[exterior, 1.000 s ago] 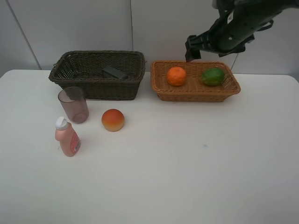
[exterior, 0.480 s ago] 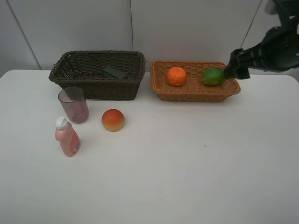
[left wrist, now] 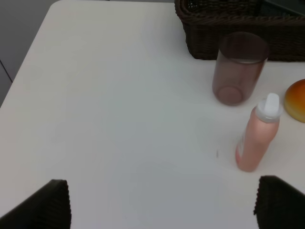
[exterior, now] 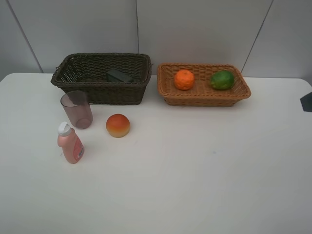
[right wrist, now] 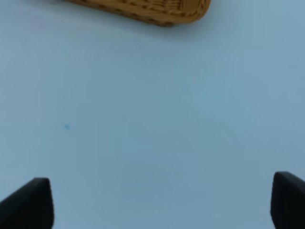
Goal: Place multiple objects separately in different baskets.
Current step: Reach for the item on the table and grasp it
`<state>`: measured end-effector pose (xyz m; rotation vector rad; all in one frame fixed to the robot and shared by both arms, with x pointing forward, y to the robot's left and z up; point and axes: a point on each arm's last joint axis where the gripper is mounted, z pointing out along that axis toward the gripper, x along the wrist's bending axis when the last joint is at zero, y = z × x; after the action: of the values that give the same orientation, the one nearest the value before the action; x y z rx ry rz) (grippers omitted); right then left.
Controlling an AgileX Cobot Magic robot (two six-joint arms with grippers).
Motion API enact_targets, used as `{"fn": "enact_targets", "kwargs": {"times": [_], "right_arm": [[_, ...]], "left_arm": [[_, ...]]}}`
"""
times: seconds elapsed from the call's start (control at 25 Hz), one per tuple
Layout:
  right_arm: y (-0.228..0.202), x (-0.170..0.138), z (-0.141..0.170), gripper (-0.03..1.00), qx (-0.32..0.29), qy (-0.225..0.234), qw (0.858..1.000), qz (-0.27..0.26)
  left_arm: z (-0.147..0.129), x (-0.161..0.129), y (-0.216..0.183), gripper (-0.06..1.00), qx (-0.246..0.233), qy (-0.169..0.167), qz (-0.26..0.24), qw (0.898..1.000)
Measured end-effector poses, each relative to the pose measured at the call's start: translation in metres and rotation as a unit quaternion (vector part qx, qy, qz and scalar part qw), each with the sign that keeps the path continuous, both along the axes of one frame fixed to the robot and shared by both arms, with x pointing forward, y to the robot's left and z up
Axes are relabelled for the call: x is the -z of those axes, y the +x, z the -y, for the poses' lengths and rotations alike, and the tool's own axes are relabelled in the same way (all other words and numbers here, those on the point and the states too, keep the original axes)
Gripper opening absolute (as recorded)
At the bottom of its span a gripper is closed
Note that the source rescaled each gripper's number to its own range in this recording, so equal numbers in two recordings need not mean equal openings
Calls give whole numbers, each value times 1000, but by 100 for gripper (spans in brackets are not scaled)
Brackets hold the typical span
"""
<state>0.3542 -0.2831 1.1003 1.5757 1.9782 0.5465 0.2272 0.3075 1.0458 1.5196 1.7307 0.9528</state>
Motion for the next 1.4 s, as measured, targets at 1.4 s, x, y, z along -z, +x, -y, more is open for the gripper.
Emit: {"fn": "enact_targets", "kwargs": {"times": [1.4], "right_arm": [[-79, 44, 9, 100, -65, 72, 993, 66]], "left_arm": [[0, 0, 0, 100, 0, 0, 0, 1000]]}}
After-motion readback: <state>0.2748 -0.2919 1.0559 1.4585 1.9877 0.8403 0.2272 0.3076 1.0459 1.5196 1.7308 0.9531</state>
